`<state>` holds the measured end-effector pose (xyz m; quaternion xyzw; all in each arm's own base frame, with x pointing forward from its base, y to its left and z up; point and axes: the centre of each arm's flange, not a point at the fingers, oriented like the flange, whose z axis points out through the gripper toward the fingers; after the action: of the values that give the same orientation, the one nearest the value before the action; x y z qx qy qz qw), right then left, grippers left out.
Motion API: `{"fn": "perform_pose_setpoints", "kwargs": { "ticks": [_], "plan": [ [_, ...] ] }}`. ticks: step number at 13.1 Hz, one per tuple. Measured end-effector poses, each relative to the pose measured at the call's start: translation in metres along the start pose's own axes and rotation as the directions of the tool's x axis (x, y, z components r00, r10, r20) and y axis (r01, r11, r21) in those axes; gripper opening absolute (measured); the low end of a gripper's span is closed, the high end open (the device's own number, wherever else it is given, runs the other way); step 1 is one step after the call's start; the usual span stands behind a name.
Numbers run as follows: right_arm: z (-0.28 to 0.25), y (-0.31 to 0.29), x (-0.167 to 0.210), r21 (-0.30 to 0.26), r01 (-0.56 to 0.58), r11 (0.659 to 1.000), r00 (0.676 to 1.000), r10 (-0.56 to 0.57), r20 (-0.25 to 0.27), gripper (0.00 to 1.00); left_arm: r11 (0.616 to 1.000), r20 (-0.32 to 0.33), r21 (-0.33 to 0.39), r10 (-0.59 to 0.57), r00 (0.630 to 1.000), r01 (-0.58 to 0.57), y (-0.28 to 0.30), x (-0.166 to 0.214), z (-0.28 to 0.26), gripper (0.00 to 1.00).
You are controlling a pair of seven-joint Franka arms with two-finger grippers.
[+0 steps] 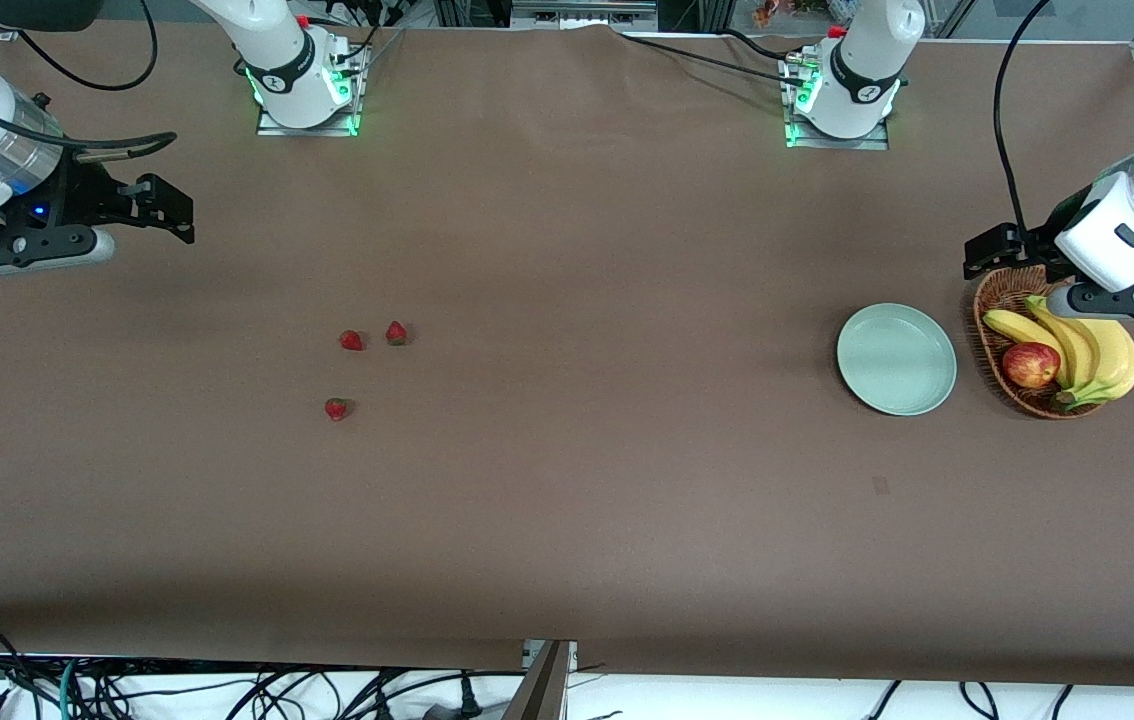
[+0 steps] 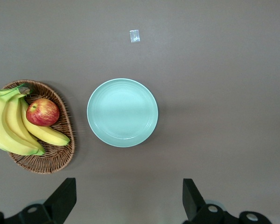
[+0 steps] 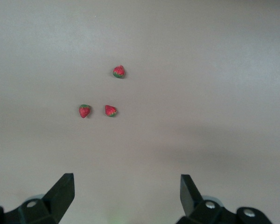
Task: Collect all strawberries into plate
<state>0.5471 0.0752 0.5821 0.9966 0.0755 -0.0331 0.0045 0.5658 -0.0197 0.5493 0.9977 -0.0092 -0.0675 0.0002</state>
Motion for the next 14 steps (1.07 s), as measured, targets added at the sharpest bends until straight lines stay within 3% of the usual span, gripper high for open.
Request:
{"fn": "perform_pose_setpoints", "kwargs": {
  "ticks": [14],
  "plan": [
    [0.013, 0.000, 0.003, 0.001, -0.003, 1.000, 0.999, 0.003, 0.045, 1.00, 0.999, -0.001, 0.000, 0.041, 0.999, -0.041, 0.002, 0.000, 0.000, 1.00]
  ]
}}
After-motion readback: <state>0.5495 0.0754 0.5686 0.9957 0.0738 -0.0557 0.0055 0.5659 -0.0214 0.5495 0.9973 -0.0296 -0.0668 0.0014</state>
